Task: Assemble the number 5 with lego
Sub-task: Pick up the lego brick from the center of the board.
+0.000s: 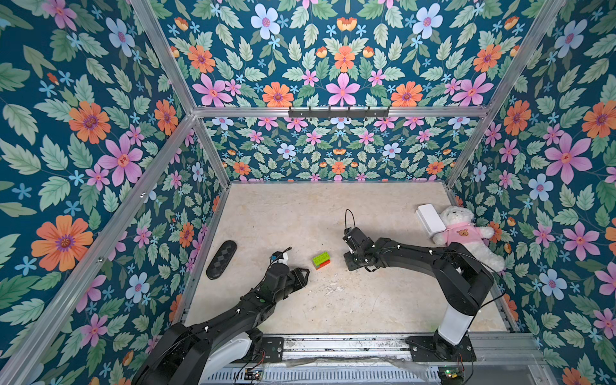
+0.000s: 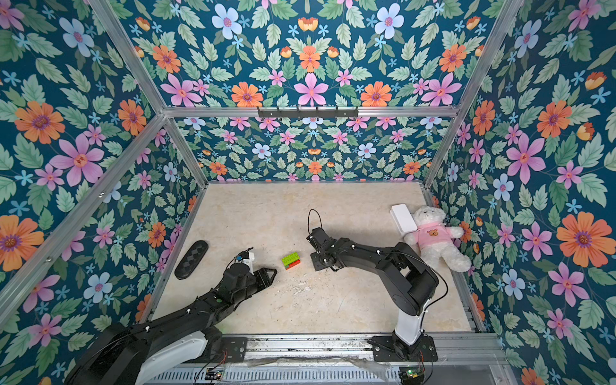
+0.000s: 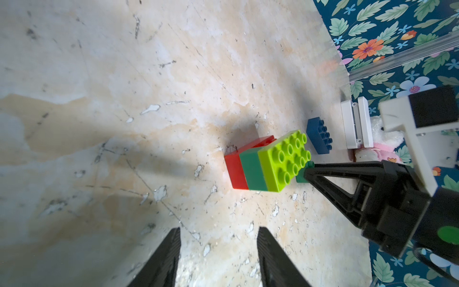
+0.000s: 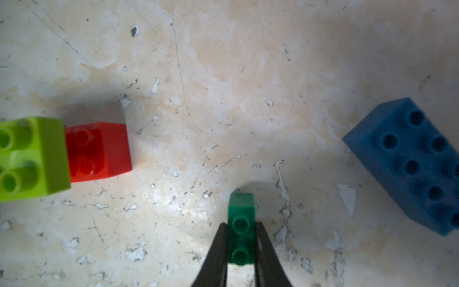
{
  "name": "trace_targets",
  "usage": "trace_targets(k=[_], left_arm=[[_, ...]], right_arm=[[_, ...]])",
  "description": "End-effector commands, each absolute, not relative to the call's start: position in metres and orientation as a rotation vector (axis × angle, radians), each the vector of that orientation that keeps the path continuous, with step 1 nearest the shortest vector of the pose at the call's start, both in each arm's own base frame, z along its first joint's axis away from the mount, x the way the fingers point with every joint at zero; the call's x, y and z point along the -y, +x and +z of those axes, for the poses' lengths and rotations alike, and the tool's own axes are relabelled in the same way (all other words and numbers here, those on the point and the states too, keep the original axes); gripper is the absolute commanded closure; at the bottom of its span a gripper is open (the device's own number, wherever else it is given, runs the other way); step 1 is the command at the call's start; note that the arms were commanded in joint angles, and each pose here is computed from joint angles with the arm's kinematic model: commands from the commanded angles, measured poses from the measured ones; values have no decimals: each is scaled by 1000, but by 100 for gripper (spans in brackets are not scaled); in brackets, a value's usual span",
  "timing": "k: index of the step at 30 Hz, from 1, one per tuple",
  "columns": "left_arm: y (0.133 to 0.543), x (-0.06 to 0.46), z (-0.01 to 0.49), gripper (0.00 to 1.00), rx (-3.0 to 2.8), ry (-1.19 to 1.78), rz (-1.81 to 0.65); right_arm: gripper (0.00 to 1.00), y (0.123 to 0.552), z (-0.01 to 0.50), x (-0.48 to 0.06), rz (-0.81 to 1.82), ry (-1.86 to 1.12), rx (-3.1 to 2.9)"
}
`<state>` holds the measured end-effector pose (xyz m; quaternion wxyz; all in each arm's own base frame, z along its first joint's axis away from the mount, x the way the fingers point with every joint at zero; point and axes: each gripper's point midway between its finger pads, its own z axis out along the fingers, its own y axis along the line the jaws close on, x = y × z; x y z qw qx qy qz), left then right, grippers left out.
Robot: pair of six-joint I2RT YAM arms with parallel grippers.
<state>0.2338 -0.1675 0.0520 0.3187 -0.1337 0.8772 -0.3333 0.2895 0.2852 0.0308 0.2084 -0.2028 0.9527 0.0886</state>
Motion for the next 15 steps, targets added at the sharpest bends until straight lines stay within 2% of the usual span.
trace_targets(k=[1, 5, 15], left_arm=[[236, 168, 56, 48, -2290, -356, -885], [239, 174, 62, 48, -2282, -334, -909], [254, 195, 76, 38, -2265, -286, -978]], right_arm=[[88, 287, 27, -280, 213, -554, -2672], [90, 287, 27, -280, 216, -553, -2672], [95, 285, 25, -279, 218, -553, -2673]])
